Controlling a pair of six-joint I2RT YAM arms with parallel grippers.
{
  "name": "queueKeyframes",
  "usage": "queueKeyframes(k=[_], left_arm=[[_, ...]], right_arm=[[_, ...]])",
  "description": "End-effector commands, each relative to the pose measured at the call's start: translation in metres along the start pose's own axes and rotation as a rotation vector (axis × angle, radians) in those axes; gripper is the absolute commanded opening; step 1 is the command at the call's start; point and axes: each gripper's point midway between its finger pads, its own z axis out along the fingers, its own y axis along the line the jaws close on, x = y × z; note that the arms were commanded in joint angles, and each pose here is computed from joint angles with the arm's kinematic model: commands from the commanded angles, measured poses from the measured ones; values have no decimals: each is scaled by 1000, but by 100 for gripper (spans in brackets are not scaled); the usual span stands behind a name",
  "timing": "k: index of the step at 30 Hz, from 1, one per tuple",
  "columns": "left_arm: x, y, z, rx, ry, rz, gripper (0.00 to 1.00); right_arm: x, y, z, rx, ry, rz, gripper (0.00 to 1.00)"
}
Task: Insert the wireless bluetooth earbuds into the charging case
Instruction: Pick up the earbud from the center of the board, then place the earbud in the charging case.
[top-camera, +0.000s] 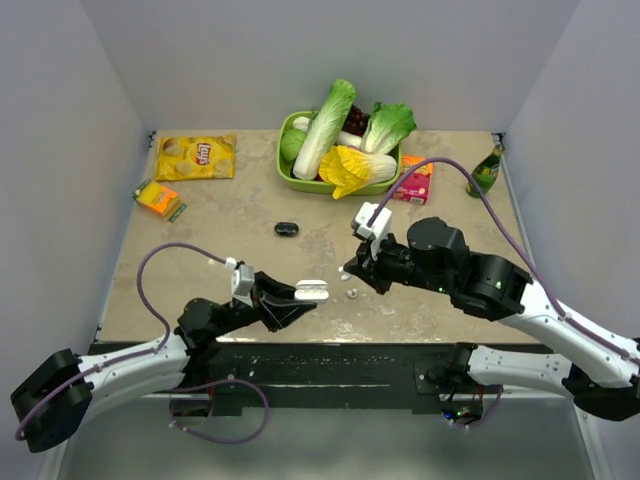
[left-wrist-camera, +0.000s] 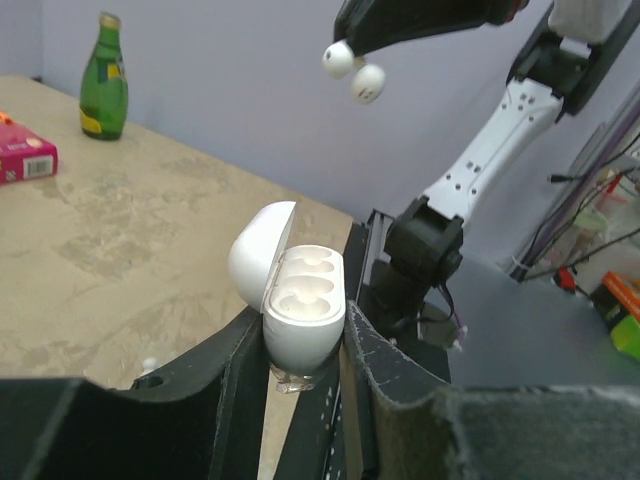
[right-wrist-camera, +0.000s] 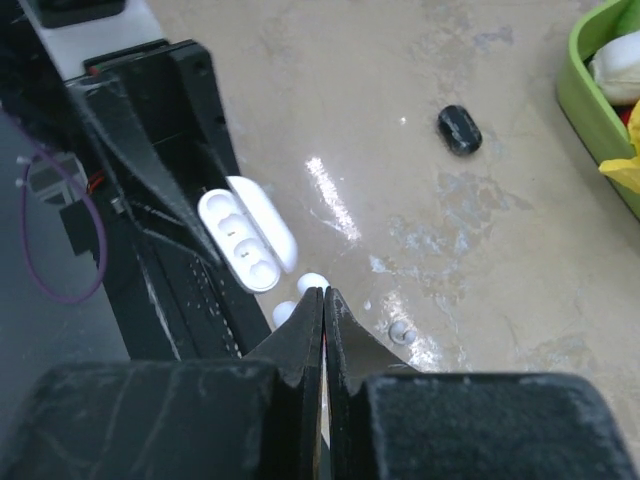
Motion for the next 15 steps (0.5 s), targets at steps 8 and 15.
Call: queueKeyframes(k=[8, 15], left_arm=[[36, -29, -12, 244, 178, -67, 0], [36, -42, -10, 332, 206, -85, 0]], right_arm=[[6, 43, -20, -157, 39, -186, 0], [15, 61, -11, -195, 72, -252, 0]])
